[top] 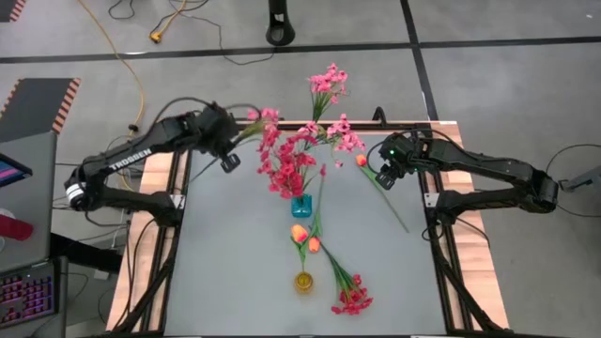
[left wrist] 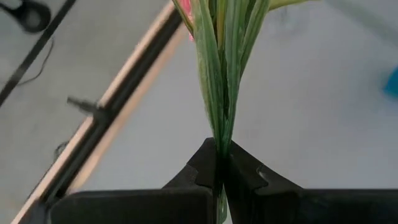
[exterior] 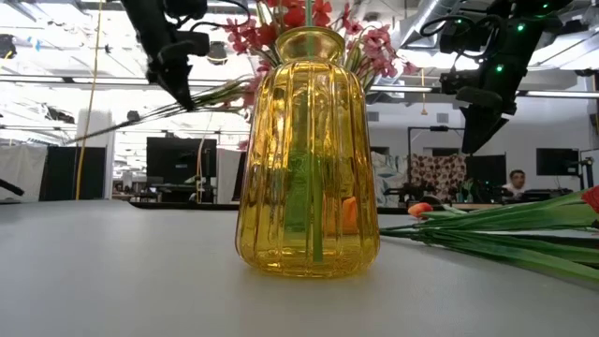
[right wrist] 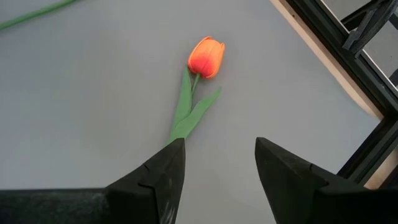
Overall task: Sort flowers into vase by color
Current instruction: Put the pink flowers into the transparent vase
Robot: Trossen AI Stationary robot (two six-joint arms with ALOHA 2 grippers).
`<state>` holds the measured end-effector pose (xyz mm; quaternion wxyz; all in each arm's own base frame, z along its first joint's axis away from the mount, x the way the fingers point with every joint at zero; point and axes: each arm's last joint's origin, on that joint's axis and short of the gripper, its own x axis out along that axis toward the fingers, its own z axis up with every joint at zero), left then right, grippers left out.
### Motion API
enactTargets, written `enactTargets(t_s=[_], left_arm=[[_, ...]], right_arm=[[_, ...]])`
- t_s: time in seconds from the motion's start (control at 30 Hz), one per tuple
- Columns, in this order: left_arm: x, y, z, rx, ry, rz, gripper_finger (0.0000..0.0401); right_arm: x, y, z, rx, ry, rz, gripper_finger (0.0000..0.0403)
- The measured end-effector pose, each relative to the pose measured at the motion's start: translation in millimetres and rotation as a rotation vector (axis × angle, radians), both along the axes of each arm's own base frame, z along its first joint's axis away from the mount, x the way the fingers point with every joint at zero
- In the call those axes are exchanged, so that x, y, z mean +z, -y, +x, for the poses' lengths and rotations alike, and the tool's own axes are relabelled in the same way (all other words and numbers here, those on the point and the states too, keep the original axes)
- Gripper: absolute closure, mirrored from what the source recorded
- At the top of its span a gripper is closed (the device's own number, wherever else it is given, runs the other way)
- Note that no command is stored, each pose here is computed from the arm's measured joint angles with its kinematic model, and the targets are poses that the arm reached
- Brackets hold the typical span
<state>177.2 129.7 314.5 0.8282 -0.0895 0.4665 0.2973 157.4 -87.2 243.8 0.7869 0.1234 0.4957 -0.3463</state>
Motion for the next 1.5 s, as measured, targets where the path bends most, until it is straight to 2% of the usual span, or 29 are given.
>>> enactTargets(t_s=[0.23,0.33,0.6,0.8,0.93,1.17,1.5], left_arm=[[14.7,-35.0,-5.6,0.029,0.267,0.054,0.0401],[20.7,-43.9,0.3,0.003,0.386,0.087,0.0401],[12.6,-65.9,34.5,-0.136,0.707,0.148,0.0401],[9.1,-83.7,62.1,-0.178,0.893,0.232,0.0401],[1.2,-92.3,81.0,-0.240,1.008,0.247,0.0401],[-10.7,-94.7,102.9,-0.335,1.113,0.273,0.0401],[-13.9,-82.5,115.3,-0.411,1.089,0.318,0.0401]], right_arm=[[0.0,0.0,0.0,0.000,0.000,0.000,0.0182],[0.0,0.0,0.0,0.000,0.000,0.000,0.0182],[0.1,0.0,0.0,0.000,0.000,0.000,0.0182],[0.0,0.0,0.0,0.000,0.000,0.000,0.0182],[0.1,0.0,0.0,0.000,0.000,0.000,0.0182],[0.1,0.0,0.0,0.000,0.000,0.000,0.0182],[0.3,0.3,0.7,0.000,0.008,-0.004,0.0182]])
